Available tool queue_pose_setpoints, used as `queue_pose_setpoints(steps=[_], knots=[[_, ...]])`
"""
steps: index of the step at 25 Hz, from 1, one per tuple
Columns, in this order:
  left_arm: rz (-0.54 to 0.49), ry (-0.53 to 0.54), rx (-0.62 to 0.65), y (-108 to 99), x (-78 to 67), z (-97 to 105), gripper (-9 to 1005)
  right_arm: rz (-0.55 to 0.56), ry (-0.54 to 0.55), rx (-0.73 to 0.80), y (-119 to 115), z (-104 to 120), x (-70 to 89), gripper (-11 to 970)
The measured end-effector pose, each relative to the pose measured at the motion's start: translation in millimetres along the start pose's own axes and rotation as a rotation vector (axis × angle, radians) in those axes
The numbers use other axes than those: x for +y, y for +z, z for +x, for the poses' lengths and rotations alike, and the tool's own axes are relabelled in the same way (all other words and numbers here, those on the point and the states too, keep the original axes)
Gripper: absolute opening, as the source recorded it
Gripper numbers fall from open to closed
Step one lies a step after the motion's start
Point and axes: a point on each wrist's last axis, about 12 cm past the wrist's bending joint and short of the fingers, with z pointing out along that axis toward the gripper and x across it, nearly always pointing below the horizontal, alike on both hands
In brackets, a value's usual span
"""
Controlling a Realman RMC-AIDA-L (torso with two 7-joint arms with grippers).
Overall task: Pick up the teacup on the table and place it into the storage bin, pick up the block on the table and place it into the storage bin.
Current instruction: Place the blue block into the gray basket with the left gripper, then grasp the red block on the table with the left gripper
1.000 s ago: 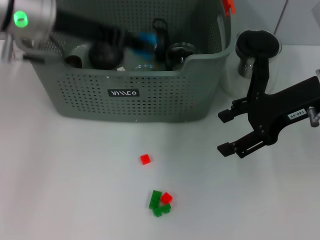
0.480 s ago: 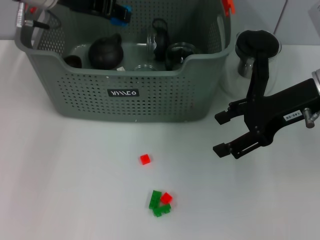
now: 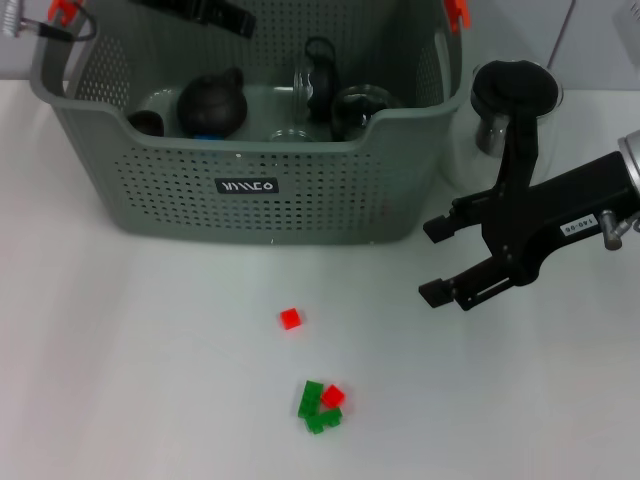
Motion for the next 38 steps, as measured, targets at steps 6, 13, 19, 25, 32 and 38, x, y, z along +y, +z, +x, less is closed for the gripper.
queue_pose_setpoints(steps=[6,13,19,25,32,38], knots=[[0.126,0.199,0.039,-44.3,-36.9,16.3,887,-0.006,0.004,-0.027,0.2,-2.5,0.7,946],[0.284,0.349,0.109,-59.2,-67.7,58.5,947,-0.052,0.016,0.005,7.8,1.5,5.8,946],[0.370,0.381,0.180,-35.7,-71.1,90.9,945,-0.057,0.030,0.012,8.0,6.1,6.8,947],[0.401,0.441,0.256,1.9,-77.0,105.4,943,-0.046,0.039,0.019,2.1,9.9,5.0,947],[0.331,0.628,0.343,30.6,-97.1,107.1,940,-0.036,0.045,0.016,-1.1,11.8,3.9,947],[0.253,0.746,0.394,53.3,-111.9,108.9,938,-0.034,0.054,0.007,-1.0,14.2,4.2,946]])
